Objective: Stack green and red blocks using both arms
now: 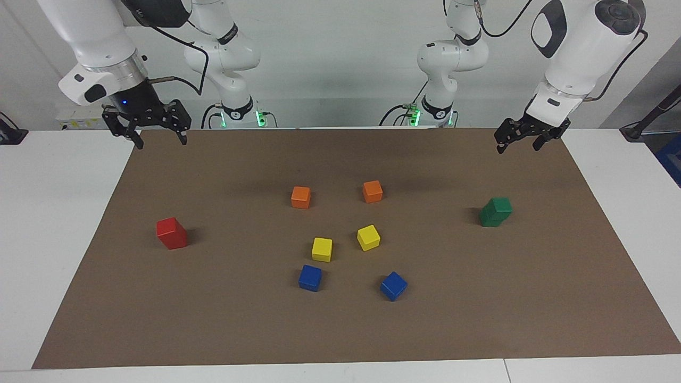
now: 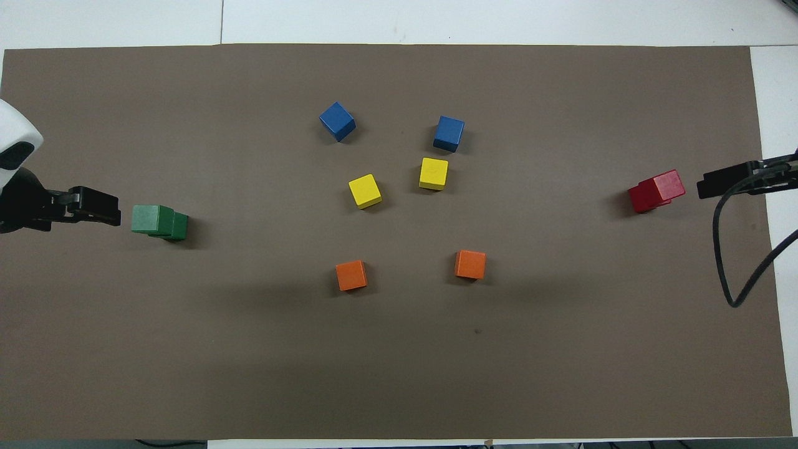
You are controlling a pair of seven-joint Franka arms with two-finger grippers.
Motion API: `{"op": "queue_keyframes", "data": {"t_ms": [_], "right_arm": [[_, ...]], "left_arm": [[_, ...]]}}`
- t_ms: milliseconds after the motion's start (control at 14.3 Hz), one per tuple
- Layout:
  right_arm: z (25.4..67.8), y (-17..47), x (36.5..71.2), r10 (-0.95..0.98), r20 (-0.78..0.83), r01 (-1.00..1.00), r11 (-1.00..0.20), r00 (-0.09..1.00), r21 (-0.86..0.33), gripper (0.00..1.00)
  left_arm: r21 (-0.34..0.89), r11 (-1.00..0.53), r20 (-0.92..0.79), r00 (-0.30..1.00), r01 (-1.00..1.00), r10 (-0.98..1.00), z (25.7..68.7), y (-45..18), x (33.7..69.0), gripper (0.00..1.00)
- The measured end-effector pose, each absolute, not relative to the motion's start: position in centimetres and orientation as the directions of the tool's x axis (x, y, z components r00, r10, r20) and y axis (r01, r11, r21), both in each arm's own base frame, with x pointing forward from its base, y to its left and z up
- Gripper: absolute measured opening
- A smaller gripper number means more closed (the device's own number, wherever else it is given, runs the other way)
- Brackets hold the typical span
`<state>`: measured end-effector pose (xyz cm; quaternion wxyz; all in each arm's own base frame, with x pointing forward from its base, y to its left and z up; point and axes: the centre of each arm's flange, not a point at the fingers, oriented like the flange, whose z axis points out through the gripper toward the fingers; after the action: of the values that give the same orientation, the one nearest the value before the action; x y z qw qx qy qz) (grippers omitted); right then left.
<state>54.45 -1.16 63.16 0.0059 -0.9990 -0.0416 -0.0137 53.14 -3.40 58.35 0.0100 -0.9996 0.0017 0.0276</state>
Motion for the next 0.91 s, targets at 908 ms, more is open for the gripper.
{"op": "queue_keyframes", "data": {"t_ms": [908], "right_arm": [[62.78, -0.14, 54.17, 0.115, -0.01, 0.115, -0.992, 0.993, 0.056, 1.0]], "left_arm": [[-0.02, -1.0, -0.055, 0.998, 0.0, 0.001, 58.36, -3.34, 53.14, 1.0]]}}
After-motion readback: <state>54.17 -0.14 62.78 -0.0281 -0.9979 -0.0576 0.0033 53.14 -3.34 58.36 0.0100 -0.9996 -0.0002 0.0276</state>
